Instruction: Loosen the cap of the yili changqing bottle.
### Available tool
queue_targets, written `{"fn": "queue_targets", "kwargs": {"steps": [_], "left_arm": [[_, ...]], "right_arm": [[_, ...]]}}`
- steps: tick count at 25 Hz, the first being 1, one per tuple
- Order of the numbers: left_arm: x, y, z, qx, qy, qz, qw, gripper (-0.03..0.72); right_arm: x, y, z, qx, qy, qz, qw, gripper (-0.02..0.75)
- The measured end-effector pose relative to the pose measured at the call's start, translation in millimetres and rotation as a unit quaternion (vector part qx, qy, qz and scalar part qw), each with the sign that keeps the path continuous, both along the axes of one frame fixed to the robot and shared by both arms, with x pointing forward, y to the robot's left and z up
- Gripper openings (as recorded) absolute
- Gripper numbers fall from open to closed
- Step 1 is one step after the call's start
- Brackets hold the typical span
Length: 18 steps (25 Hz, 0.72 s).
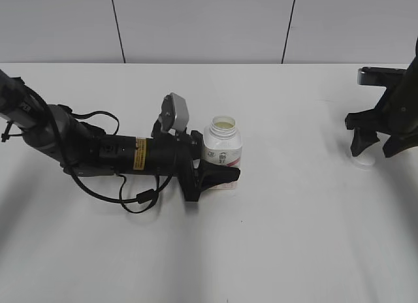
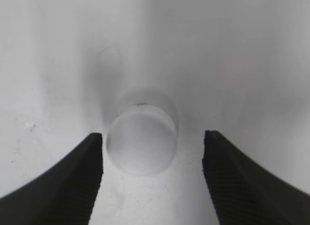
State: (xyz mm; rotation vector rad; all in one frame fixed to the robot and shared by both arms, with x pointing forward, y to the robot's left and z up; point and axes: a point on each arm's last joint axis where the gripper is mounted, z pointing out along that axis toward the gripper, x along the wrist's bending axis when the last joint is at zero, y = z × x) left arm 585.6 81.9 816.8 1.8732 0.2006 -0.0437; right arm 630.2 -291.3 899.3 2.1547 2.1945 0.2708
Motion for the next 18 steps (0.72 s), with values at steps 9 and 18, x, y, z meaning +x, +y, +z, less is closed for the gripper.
{"fn": "queue_targets", "kwargs": {"steps": [9,18], "left_arm": [[0,0,0,0.000,0.000,0.000,1.000,0.421],[0,0,0,-0.001,-0.008,-0.001,1.000,0.421]], "right_arm": [[2,1,8,0.007,0.020,-0.002,1.000,0.571],[11,4,26,0.024,-0.001,-0.015,1.000,0.553]]}}
